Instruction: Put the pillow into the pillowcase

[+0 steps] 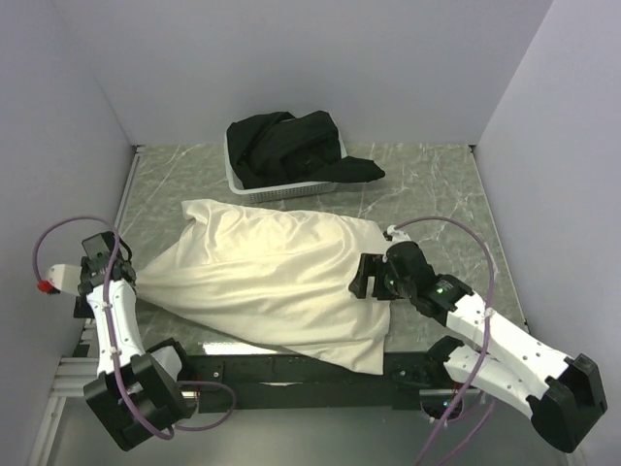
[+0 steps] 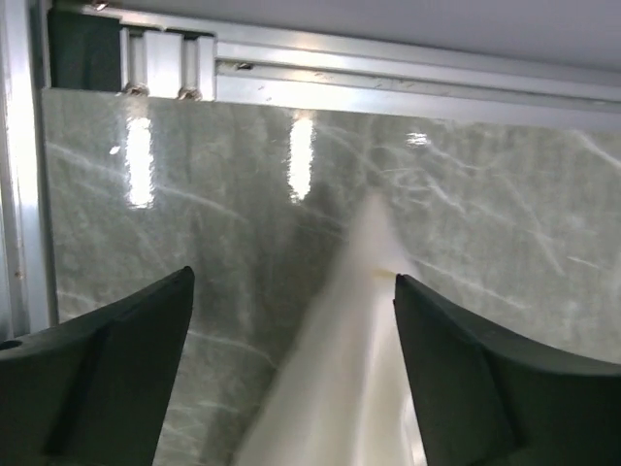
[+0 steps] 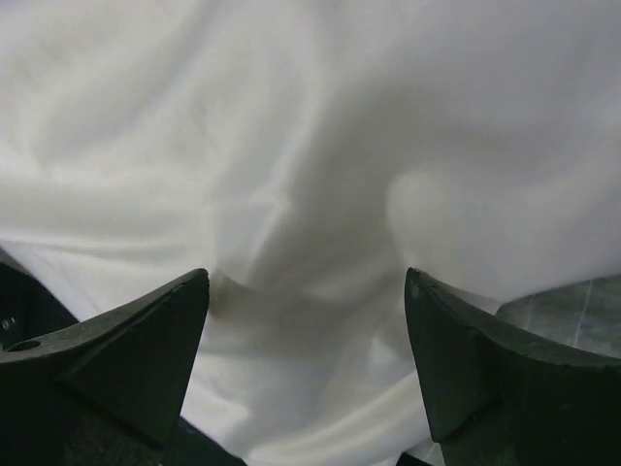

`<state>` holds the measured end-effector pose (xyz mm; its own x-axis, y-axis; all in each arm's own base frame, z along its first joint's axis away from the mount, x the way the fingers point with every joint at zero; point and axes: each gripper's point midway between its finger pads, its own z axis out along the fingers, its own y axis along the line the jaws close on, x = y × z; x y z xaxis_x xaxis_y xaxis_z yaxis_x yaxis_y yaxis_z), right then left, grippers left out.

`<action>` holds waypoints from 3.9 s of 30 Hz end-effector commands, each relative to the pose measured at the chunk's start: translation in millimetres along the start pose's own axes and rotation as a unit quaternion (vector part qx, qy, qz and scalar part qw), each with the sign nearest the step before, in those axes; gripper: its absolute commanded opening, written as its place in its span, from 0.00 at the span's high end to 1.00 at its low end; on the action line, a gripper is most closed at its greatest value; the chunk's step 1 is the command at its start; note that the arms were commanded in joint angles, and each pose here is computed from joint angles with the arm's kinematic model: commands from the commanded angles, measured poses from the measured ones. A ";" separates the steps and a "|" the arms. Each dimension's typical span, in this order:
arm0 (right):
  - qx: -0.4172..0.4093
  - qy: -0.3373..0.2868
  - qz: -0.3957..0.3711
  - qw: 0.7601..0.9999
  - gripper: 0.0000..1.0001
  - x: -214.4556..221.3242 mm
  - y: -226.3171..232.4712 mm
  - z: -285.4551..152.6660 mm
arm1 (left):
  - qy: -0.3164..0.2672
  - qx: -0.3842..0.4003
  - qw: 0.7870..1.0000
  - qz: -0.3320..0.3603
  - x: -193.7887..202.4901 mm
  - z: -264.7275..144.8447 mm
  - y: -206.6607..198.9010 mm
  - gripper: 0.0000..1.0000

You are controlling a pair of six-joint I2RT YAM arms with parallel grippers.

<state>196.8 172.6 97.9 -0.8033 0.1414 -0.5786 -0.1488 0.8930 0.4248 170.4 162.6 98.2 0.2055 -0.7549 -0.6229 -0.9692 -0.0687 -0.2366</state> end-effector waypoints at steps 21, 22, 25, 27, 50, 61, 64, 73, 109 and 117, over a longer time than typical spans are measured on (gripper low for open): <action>-0.049 0.005 -0.052 0.997 0.07 37.4 72.2 -27.0 | 0.092 0.290 0.932 0.197 119.4 -31.7 -268.7 0.01; -0.043 0.012 -0.058 0.997 0.07 41.0 70.6 -25.8 | 0.106 0.309 0.924 0.198 125.2 -36.8 -275.9 0.01; -0.037 0.022 -0.067 0.997 0.07 46.8 69.8 -23.6 | 0.140 0.334 0.911 0.195 143.3 -39.7 -293.1 0.02; -0.026 0.023 -0.069 0.997 0.07 47.6 67.0 -20.2 | 0.158 0.336 0.908 0.192 156.4 -34.2 -297.8 0.07; 0.011 0.048 -0.144 0.988 0.03 48.8 75.4 22.5 | 0.114 0.332 0.921 0.167 91.2 15.7 -407.4 0.99; 0.060 0.003 0.008 0.998 0.00 24.2 4.2 -10.5 | 0.116 0.372 0.908 0.155 70.9 4.0 -436.4 0.82; 0.037 0.022 0.055 0.998 0.00 42.0 -1.8 -18.6 | 0.113 0.378 0.908 0.144 61.6 -6.7 -436.8 0.51; -0.031 0.096 0.138 0.985 0.03 101.5 -4.5 -28.6 | 0.068 0.404 0.904 0.121 4.0 -90.8 -428.1 0.24; -0.031 0.226 0.124 0.966 1.00 157.3 -12.8 -35.2 | 0.093 0.572 0.533 0.617 362.1 -389.8 4.8 0.32; -0.025 0.220 0.120 0.968 1.00 150.2 -10.9 -37.6 | 0.004 0.526 0.491 0.694 402.3 -357.7 9.5 0.32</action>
<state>47.0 164.3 16.3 -0.9880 0.1369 -0.0721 0.0769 0.8387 0.5391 183.3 -380.0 119.6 -0.6097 0.3058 -0.7312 0.4235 0.9055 0.0256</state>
